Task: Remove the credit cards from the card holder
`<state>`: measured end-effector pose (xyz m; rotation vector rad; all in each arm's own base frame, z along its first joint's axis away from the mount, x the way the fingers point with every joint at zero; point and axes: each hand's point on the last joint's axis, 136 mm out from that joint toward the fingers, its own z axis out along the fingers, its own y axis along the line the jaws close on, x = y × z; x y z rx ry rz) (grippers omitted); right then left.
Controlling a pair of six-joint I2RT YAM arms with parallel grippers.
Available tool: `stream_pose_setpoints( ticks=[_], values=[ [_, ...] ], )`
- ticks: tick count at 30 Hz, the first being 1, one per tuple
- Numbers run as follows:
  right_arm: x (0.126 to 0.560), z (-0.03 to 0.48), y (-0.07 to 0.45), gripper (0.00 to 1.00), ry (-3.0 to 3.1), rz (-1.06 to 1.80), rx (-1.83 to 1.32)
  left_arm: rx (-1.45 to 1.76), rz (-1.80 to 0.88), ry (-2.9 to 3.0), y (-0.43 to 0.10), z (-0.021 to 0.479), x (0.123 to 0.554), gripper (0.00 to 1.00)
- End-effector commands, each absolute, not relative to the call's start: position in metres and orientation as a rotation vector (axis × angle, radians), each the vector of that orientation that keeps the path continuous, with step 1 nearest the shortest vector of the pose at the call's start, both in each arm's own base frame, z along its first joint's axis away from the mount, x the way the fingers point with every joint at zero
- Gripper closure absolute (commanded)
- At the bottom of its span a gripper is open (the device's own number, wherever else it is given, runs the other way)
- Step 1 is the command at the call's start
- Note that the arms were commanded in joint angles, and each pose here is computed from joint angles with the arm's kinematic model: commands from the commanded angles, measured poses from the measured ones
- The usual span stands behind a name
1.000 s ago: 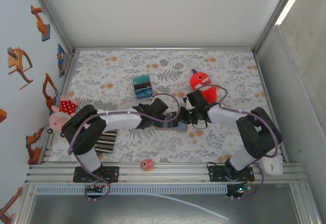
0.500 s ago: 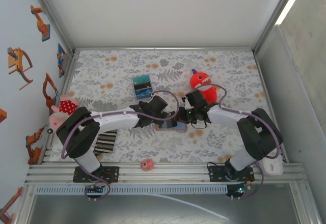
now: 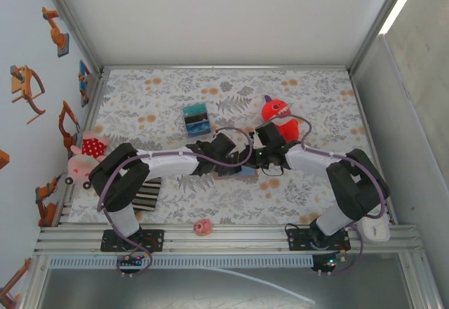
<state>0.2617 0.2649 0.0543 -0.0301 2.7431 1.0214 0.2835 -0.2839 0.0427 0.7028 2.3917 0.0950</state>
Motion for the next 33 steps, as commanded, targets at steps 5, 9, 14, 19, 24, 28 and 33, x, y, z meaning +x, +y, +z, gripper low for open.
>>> stream_pose_setpoints(
  ticks=[5,9,14,19,24,28,33],
  values=[
    [0.260,0.057,0.284,0.81,2.672,1.208,-0.024,0.728,0.137,2.439,-0.274,0.027,0.274,0.03],
    [0.261,0.055,0.289,0.81,2.654,1.254,-0.023,0.718,0.148,2.452,-0.269,0.024,0.271,0.03],
    [0.261,0.051,0.284,0.81,2.667,1.212,-0.003,0.695,0.154,2.459,-0.264,0.024,0.270,0.03],
    [0.258,0.053,0.268,0.77,2.720,1.075,0.002,0.660,0.096,2.438,-0.269,0.036,0.272,0.03],
    [0.251,0.049,0.262,0.73,2.762,1.026,0.030,0.616,0.047,2.414,-0.272,0.051,0.275,0.03],
    [0.248,0.051,0.268,0.72,2.757,1.039,0.016,0.587,0.063,2.424,-0.263,0.050,0.275,0.03],
    [0.246,0.046,0.276,0.72,2.773,1.054,-0.004,0.596,0.085,2.449,-0.254,0.042,0.272,0.03]
  ],
)
